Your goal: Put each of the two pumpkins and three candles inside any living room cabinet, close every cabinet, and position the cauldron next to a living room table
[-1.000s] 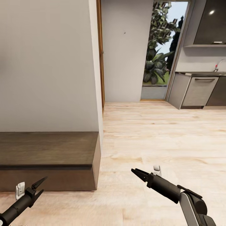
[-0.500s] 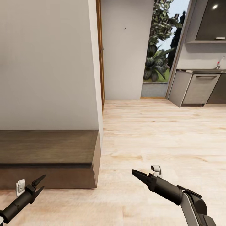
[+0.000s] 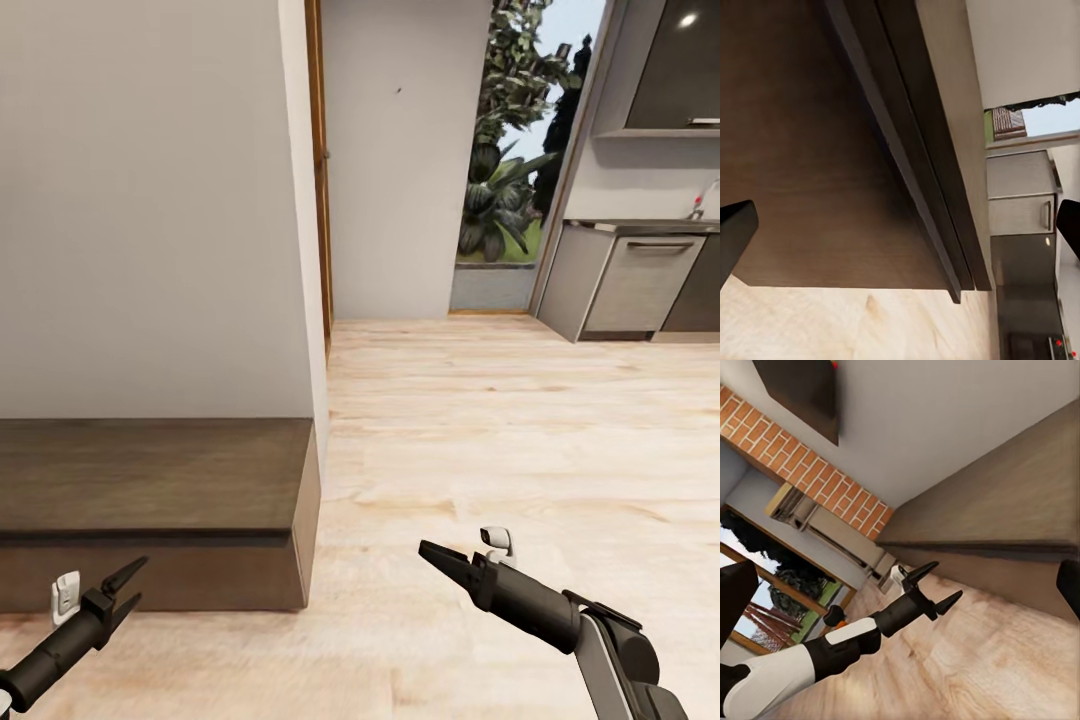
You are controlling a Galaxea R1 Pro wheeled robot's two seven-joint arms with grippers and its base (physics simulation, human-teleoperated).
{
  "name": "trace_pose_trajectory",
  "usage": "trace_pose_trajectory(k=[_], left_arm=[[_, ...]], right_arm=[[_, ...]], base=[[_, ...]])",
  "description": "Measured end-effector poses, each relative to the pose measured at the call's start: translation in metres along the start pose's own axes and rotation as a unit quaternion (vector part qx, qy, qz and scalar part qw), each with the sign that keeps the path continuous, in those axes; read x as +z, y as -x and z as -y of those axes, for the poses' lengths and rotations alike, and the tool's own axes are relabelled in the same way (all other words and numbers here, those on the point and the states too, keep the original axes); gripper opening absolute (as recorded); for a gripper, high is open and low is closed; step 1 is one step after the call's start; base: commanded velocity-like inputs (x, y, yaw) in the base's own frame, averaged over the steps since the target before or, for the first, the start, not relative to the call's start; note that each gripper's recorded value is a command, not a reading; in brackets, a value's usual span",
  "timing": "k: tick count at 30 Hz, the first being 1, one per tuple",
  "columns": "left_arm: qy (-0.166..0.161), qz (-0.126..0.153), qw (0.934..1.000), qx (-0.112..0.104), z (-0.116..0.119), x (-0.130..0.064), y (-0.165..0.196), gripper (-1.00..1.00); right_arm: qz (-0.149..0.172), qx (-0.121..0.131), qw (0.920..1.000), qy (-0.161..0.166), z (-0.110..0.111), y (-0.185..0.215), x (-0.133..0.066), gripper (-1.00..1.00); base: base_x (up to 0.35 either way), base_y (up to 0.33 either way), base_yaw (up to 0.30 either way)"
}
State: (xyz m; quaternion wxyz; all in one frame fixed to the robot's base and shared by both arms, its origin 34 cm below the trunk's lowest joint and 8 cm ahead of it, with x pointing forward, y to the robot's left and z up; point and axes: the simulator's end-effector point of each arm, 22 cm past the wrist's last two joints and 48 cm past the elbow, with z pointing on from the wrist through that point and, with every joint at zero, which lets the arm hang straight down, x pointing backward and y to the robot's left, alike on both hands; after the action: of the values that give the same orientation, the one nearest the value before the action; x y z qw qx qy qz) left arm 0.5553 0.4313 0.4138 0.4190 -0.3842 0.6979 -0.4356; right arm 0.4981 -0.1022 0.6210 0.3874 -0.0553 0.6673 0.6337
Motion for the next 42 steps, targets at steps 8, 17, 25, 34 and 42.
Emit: trace_pose_trajectory(k=[8, 17, 25, 34, 42], left_arm=[[0.001, 0.000, 1.0000, 0.000, -0.001, 0.000, 0.000, 1.00], [0.003, 0.000, 1.0000, 0.000, -0.002, 0.000, 0.000, 1.00], [0.007, 0.002, 1.0000, -0.004, -0.006, -0.002, 0.000, 1.00], [0.017, 0.018, 0.9996, -0.013, -0.010, -0.003, 0.008, 1.00], [0.063, 0.068, 0.9925, -0.079, -0.033, -0.004, 0.023, 1.00]], right_arm=[[0.000, 0.000, 1.0000, -0.004, 0.002, 0.000, 0.000, 1.00], [0.000, 0.000, 1.0000, -0.004, 0.002, 0.000, 0.001, 1.00], [0.000, -0.001, 0.9999, -0.017, 0.007, -0.001, 0.001, 1.00], [-0.007, -0.001, 0.9999, -0.015, 0.006, -0.005, 0.006, 1.00], [-0.007, -0.001, 0.9999, -0.015, 0.006, -0.005, 0.006, 1.00]], base=[[0.079, 0.000, 0.000], [0.107, 0.002, 0.000], [0.029, 0.002, 0.000], [0.000, 0.000, 0.000], [0.000, 0.000, 0.000]])
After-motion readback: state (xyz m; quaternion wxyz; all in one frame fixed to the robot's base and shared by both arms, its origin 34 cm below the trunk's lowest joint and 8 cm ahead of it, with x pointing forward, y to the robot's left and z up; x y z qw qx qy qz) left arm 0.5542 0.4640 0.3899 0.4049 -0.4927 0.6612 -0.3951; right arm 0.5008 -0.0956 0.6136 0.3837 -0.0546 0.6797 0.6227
